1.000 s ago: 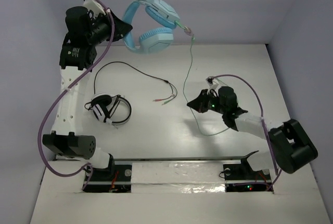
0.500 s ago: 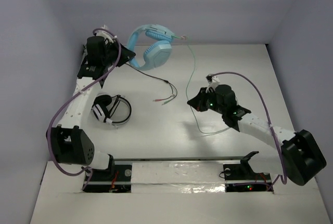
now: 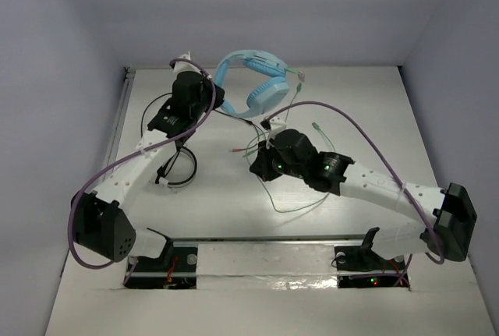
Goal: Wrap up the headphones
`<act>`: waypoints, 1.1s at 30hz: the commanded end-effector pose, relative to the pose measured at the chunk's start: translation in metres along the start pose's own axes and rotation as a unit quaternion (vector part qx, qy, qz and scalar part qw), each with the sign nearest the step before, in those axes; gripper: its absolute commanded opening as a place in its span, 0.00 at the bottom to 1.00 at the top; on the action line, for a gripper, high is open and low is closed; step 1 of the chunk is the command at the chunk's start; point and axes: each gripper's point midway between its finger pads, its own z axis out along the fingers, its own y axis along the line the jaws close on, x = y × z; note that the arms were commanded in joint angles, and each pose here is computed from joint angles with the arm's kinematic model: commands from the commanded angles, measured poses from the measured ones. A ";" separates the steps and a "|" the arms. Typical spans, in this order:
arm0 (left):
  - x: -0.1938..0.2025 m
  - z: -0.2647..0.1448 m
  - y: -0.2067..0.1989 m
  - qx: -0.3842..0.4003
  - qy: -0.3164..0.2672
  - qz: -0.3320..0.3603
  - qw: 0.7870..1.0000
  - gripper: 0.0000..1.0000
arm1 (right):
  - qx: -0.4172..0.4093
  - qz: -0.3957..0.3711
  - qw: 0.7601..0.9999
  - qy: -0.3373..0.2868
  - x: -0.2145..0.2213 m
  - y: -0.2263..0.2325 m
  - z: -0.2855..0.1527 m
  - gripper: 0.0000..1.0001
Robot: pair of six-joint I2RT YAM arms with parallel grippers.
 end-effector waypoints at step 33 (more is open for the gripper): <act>0.149 0.008 -0.089 0.199 0.230 0.205 0.930 0.00 | -0.095 -0.156 0.981 0.058 -0.079 0.090 -0.084 0.00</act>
